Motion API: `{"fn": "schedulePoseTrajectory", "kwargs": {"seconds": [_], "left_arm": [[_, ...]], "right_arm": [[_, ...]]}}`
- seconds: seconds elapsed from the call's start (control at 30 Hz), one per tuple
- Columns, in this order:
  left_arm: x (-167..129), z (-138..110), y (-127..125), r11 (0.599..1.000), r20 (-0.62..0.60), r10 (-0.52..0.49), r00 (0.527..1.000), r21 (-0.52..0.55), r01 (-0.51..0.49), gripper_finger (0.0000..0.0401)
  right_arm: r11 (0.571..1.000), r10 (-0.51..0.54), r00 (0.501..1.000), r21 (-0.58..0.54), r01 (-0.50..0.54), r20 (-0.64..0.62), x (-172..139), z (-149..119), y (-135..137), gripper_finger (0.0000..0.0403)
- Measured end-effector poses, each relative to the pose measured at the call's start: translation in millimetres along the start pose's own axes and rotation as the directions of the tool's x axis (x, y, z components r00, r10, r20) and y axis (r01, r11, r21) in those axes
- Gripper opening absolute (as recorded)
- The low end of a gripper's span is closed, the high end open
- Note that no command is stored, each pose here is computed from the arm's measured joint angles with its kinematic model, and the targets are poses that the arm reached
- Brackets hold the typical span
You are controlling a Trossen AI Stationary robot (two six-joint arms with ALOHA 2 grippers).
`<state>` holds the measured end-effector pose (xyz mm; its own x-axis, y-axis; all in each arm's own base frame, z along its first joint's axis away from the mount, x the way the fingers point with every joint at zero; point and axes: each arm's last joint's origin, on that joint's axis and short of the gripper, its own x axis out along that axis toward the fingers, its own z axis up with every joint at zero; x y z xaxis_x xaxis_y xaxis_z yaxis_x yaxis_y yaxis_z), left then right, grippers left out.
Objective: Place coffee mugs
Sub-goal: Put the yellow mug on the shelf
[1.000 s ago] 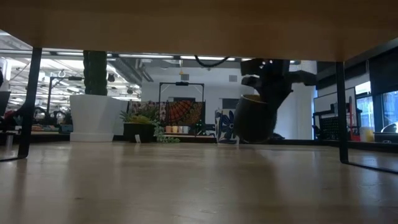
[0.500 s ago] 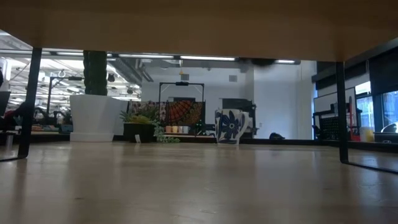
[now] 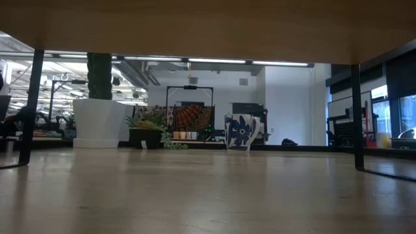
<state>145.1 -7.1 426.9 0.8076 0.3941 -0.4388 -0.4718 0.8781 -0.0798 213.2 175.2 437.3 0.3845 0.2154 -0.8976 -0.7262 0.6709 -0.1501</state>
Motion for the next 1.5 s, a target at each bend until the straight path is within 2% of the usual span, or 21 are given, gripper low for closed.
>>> {"fn": "schedulePoseTrajectory", "kwargs": {"seconds": [0.13, 0.33, 0.43, 0.63, 1.0, 1.27, 1.5], "left_arm": [[0, 0, 0, 1.000, 0.000, 0.000, 1.000, -0.001, 0.000, 0.0137], [0, 0, 0, 1.000, 0.000, 0.000, 1.000, -0.007, 0.000, 0.0137], [0, 0, 0, 1.000, 0.001, 0.000, 1.000, -0.008, 0.000, 0.0137], [0, 0, 0, 1.000, 0.001, 0.000, 1.000, -0.008, 0.000, 0.0137], [0, 0, 0, 1.000, 0.000, 0.000, 1.000, -0.007, 0.000, 0.0137], [0, 0, 0, 1.000, 0.000, 0.000, 1.000, -0.007, 0.000, 0.0137], [0, 0, 0, 1.000, -0.001, -0.002, 1.000, -0.006, 0.002, 0.0137]], "right_arm": [[0.992, 0.040, 0.999, -0.117, -0.043, -0.026, 21, 17, 26, 0.0001], [0.968, 0.110, 0.989, -0.216, -0.129, -0.101, 59, 36, 45, 0.0000], [0.964, 0.125, 0.982, -0.217, -0.155, -0.144, 72, 39, 47, 0.0000], [0.967, 0.128, 0.983, -0.205, -0.153, -0.131, 76, 41, 38, 0.0000], [0.957, 0.215, 0.972, -0.178, -0.229, -0.095, 78, 43, 32, 0.0000], [0.947, 0.272, 0.954, -0.140, -0.289, -0.126, 99, 48, 21, 0.0000], [0.956, 0.267, 0.953, -0.085, -0.280, -0.144, 102, 44, 8, 0.0000]]}}
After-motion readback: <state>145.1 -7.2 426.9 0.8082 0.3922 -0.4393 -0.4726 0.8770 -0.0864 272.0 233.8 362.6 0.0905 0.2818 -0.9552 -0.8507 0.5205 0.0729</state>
